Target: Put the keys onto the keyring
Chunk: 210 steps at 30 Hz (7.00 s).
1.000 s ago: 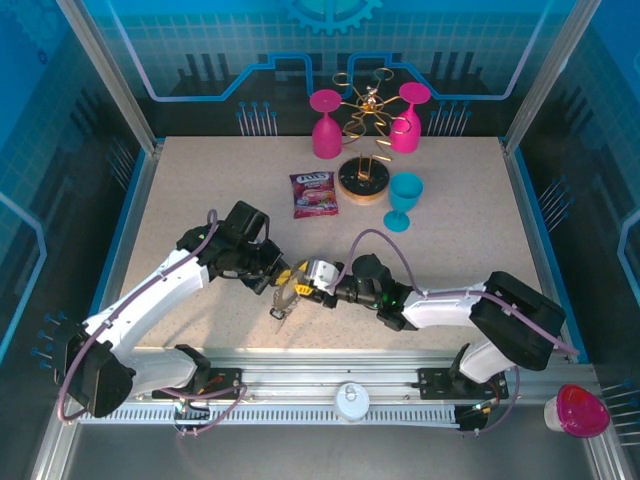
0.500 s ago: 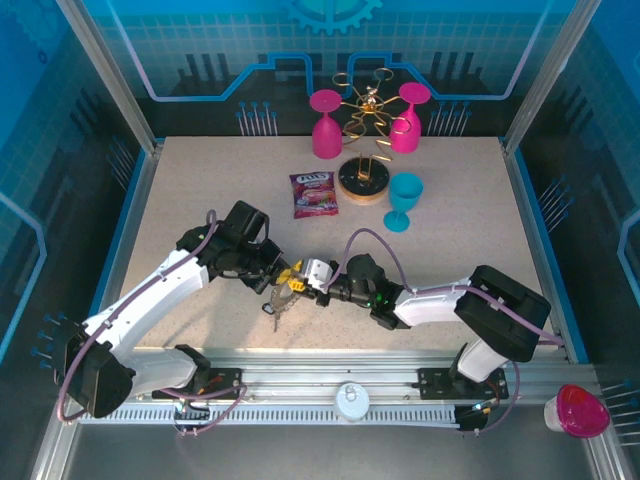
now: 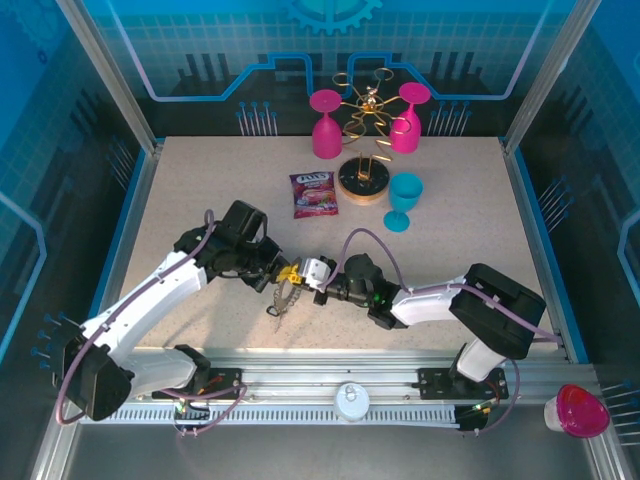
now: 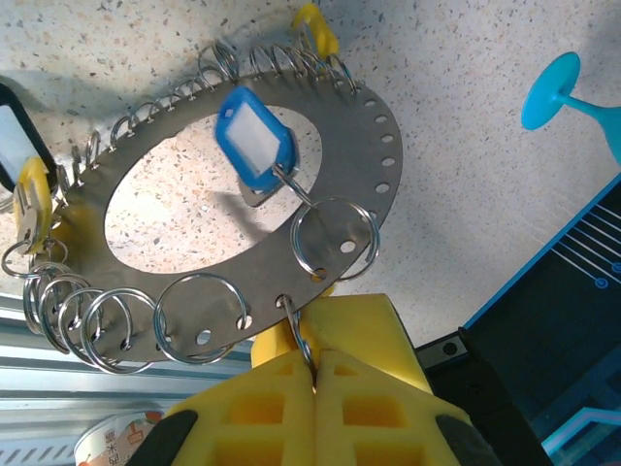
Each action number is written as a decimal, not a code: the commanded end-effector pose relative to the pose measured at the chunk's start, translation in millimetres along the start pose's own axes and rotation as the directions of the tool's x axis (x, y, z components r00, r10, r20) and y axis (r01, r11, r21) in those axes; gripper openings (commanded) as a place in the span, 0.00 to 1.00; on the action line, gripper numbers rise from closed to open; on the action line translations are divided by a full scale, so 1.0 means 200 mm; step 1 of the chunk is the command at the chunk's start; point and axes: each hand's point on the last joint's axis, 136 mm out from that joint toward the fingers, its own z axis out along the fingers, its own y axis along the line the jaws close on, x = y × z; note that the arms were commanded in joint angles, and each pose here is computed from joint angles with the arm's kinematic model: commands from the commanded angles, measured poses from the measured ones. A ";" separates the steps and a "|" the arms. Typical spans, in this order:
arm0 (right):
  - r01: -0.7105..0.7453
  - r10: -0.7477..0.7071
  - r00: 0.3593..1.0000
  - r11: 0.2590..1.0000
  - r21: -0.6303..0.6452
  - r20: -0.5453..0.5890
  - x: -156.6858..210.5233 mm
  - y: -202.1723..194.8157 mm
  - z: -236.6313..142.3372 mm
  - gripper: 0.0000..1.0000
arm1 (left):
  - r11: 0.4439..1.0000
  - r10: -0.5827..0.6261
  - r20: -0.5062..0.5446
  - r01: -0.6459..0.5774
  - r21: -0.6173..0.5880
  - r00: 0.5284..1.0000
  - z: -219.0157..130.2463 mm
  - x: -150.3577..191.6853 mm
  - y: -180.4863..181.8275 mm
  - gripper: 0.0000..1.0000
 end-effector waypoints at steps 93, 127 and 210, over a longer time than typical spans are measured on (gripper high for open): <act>-0.089 0.069 0.994 0.969 -0.232 -0.090 -0.21 -0.13 -0.32 0.10 | -0.589 0.597 0.638 -0.806 -0.061 -0.486 -0.13 0.25 -0.25 0.00; -0.081 0.102 0.992 0.965 -0.249 0.070 -0.36 -0.13 -0.43 0.29 | -0.575 0.562 0.738 -0.818 0.026 -0.372 -0.17 0.33 -0.27 0.00; -0.121 0.119 0.993 0.957 -0.265 -0.021 -0.37 -0.19 -0.44 0.33 | -0.612 0.583 0.693 -0.790 0.031 -0.424 -0.13 0.33 -0.27 0.00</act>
